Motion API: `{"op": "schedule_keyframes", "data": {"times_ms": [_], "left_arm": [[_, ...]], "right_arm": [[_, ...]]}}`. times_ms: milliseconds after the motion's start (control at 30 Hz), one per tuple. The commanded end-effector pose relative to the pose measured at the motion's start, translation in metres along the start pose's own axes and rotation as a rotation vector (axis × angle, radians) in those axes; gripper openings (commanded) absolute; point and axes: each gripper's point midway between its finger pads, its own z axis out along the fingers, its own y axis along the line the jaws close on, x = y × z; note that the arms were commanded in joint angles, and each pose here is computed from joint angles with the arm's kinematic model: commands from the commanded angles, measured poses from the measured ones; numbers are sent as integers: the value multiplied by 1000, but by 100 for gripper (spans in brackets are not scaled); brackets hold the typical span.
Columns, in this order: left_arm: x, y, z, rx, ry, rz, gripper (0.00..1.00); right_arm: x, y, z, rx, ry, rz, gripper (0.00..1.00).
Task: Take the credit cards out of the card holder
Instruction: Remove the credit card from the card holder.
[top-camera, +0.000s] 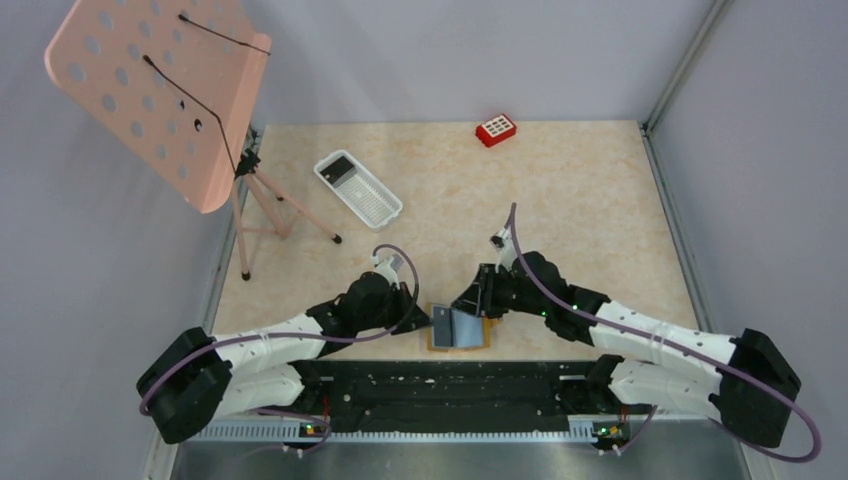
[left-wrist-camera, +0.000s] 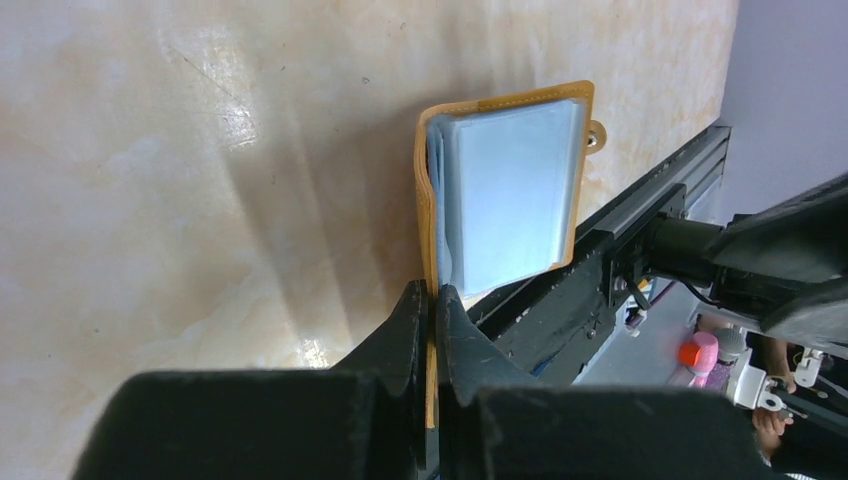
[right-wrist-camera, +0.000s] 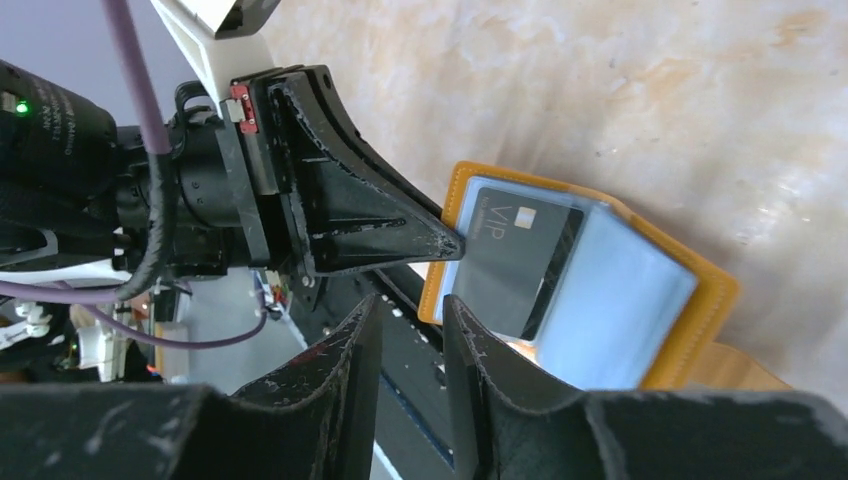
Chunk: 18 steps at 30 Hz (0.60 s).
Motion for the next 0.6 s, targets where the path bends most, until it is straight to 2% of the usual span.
{"op": "schedule_keyframes", "data": {"times_ms": [0,200,433,567], "left_arm": [[-11,-11,-3,40,-53,6,0],[-5,0,-1,17,-44,3,0],[1,21,1,-53,-40,8,0],[1,33,0,-107,-46,18,0]], "right_arm": [[3,17,16,-104,-6,27,29],[27,-9,37,-109,47,1,34],[46,-46,47,-82,91,74,34],[57,-70,50,4,124,90,33]]}}
